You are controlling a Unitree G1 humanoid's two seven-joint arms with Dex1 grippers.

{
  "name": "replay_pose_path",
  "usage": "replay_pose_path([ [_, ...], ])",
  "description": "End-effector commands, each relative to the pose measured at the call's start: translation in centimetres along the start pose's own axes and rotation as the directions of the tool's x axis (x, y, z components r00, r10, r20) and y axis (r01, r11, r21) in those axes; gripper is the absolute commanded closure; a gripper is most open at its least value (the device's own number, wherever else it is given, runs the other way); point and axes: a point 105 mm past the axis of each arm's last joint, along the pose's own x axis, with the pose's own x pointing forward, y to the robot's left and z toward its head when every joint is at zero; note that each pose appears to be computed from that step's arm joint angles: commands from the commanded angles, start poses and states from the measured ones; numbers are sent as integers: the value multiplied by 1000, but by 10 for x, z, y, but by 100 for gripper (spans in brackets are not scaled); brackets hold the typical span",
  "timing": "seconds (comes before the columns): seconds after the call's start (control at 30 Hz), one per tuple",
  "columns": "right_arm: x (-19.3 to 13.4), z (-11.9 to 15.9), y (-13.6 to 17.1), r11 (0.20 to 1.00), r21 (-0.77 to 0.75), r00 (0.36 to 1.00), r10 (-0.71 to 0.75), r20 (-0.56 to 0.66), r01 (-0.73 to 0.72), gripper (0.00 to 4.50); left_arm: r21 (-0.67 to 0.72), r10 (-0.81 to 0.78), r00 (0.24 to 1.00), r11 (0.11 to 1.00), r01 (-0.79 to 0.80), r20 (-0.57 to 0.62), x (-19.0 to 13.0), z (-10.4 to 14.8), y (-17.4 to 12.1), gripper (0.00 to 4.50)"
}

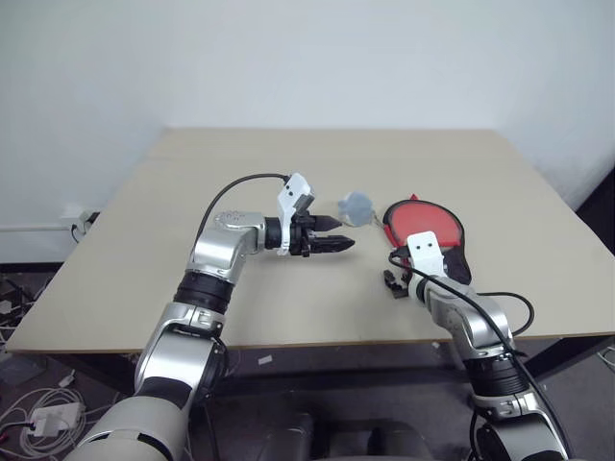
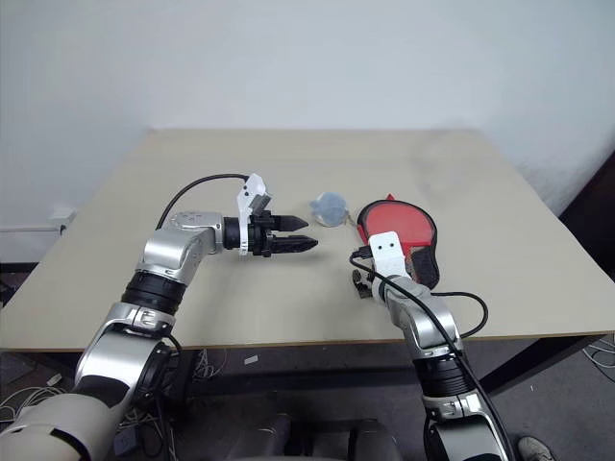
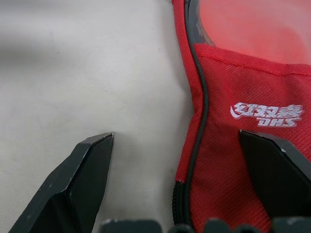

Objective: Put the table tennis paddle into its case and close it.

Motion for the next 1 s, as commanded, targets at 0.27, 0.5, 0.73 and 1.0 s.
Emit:
replay_pose_path([
  [0.27,2,-18,-26,993,57,989,-94,-113,101,236,26,5,999,1000,-6,41,1,13,-1,115],
  [0.5,1,-30,-31,993,-5,980,-118,-163,119,276,40,12,999,999,-13,32,3,12,-1,115],
  [0.73,2,-34,-31,991,-32,973,-133,-188,129,447,44,14,999,999,-16,38,2,13,-1,115],
  [1.0,1,-15,-35,990,41,986,-128,-111,133,447,41,24,999,999,-25,37,1,13,0,115],
])
